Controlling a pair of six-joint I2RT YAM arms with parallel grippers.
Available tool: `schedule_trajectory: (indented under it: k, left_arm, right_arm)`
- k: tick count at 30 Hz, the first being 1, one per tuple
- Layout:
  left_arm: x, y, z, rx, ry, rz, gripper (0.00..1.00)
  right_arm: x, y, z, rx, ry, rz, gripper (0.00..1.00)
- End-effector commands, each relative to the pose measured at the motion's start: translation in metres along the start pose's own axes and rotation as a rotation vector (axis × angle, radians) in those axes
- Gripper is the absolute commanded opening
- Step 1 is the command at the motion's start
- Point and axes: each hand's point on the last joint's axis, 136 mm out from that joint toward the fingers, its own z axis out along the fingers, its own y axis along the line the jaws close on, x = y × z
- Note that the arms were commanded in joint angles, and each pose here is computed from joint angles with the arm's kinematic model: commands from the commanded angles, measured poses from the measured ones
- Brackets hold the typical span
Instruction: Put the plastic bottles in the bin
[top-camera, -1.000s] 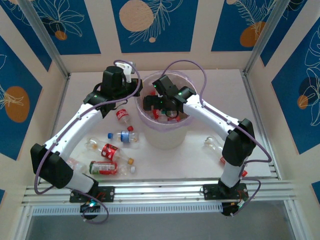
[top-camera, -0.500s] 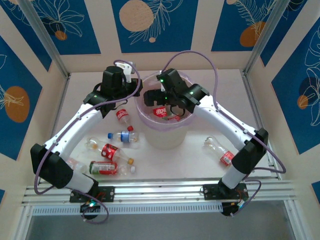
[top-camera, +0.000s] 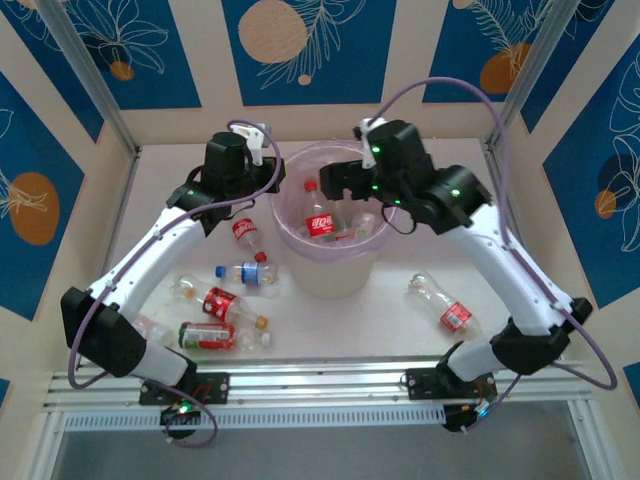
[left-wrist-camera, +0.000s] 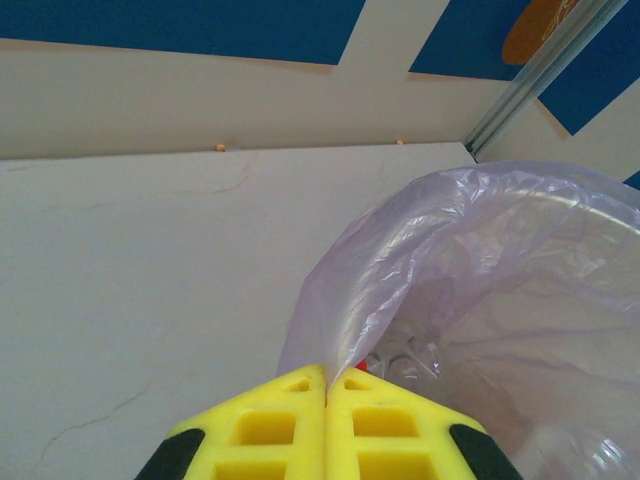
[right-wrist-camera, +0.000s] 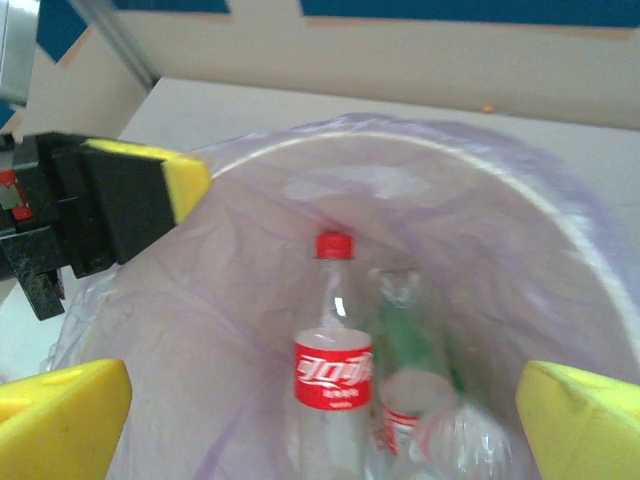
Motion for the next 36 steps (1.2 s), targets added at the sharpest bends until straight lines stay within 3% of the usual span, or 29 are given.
schedule_trajectory:
  k: [1, 5, 9, 19, 25, 31, 36]
  left_arm:
    - [0.004, -0.003, 0.001, 0.005, 0.023, -0.008, 0.0]
    - [0.003, -0.003, 0.002, 0.003, 0.021, -0.004, 0.0]
    - [0.002, -0.003, 0.003, 0.005, 0.019, -0.003, 0.0]
    - [-0.001, -0.007, 0.001, 0.023, 0.012, 0.003, 0.0]
    - [0.003, -0.006, 0.009, 0.035, 0.014, -0.013, 0.0]
    - [0.008, -0.006, 0.013, 0.038, 0.022, -0.015, 0.0]
    - [0.01, -0.006, 0.016, 0.048, 0.018, -0.03, 0.0]
  right_arm:
    - [0.018, -0.055, -0.034, 0.177, 0.055, 0.056, 0.99]
    - [0.051, -0.107, -0.053, 0.326, 0.143, 0.196, 0.99]
    - [0.106, -0.149, -0.057, 0.449, 0.29, 0.36, 0.99]
    - [0.245, -0.184, -0.044, 0.558, 0.572, 0.674, 0.93]
    - [0.29, -0.184, -0.005, 0.477, 0.501, 0.898, 0.97]
    - [0.322, -0.187, -0.019, 0.594, 0.618, 0.928, 0.99]
    - [0.328, -0.19, -0.025, 0.621, 0.529, 0.984, 0.99]
